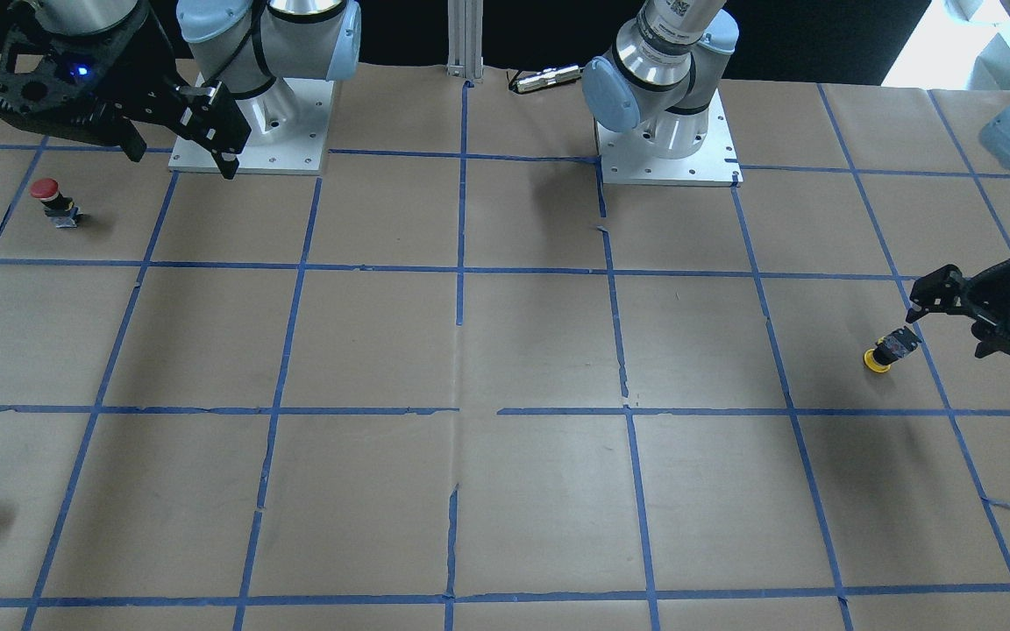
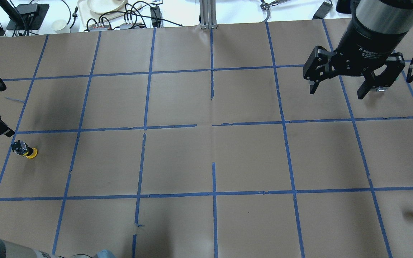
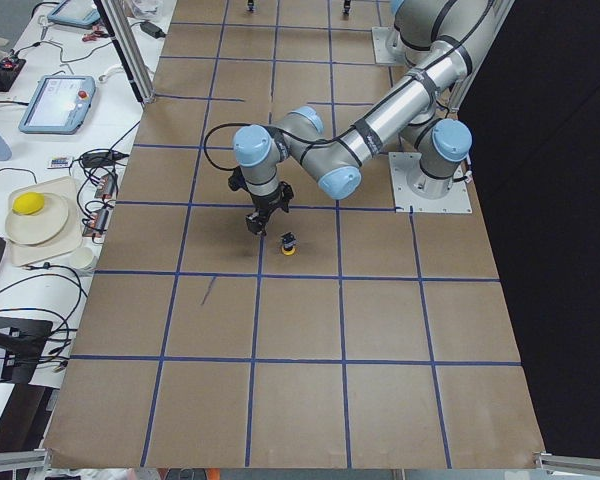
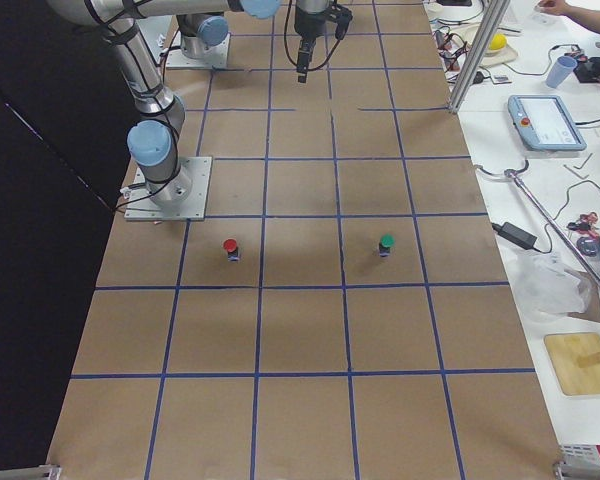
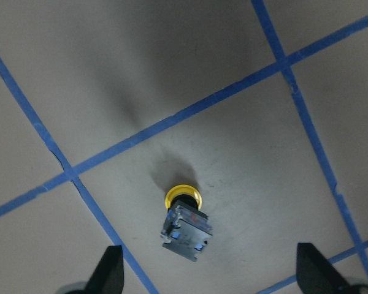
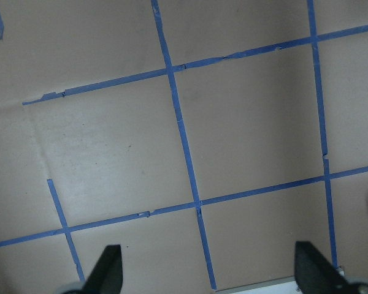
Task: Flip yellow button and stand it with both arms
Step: 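Move the left gripper down toward the yellow button lying on its side, then close the left gripper on the yellow button's black base and lift, then carry the button toward the table center while the right gripper approaches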
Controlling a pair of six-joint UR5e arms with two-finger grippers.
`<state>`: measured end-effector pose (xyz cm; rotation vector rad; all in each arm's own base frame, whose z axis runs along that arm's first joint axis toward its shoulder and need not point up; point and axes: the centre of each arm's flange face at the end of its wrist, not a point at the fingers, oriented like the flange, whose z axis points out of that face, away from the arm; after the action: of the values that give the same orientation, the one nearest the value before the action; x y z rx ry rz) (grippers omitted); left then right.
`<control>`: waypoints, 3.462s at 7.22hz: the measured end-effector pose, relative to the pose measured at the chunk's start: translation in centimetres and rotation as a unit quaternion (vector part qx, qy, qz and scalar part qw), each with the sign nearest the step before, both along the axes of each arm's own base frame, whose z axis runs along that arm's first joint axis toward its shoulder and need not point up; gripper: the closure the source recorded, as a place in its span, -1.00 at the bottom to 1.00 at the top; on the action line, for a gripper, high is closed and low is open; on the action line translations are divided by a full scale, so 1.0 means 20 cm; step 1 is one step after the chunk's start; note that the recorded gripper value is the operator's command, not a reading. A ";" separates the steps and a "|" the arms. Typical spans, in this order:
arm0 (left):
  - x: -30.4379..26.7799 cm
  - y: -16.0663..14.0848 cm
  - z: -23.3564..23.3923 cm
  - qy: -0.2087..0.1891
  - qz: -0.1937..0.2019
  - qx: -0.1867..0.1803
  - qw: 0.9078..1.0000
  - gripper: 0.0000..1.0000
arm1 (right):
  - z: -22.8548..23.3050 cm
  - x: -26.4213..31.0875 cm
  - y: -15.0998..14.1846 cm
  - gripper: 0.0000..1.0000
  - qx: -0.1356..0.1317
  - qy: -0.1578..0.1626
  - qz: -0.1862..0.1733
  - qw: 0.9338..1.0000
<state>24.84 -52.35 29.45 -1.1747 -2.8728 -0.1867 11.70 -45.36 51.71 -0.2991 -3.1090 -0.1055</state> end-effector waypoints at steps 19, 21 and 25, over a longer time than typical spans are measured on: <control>-0.50 0.18 -0.11 0.131 -0.037 -0.028 0.990 0.67 | -0.01 0.02 0.01 -1.00 0.002 -0.004 -0.003 1.000; -0.97 0.20 0.05 0.259 0.018 0.028 0.965 0.67 | -0.01 0.02 0.02 -1.00 0.002 -0.006 -0.003 1.000; -1.83 0.29 0.29 0.521 0.143 0.129 0.832 0.67 | -0.03 0.04 -0.03 -1.00 0.015 -0.090 -0.146 0.985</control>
<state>-11.69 -46.53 35.22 -0.4991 -1.9063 0.0710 12.59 -45.88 51.06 -0.7858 -3.2118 -0.1939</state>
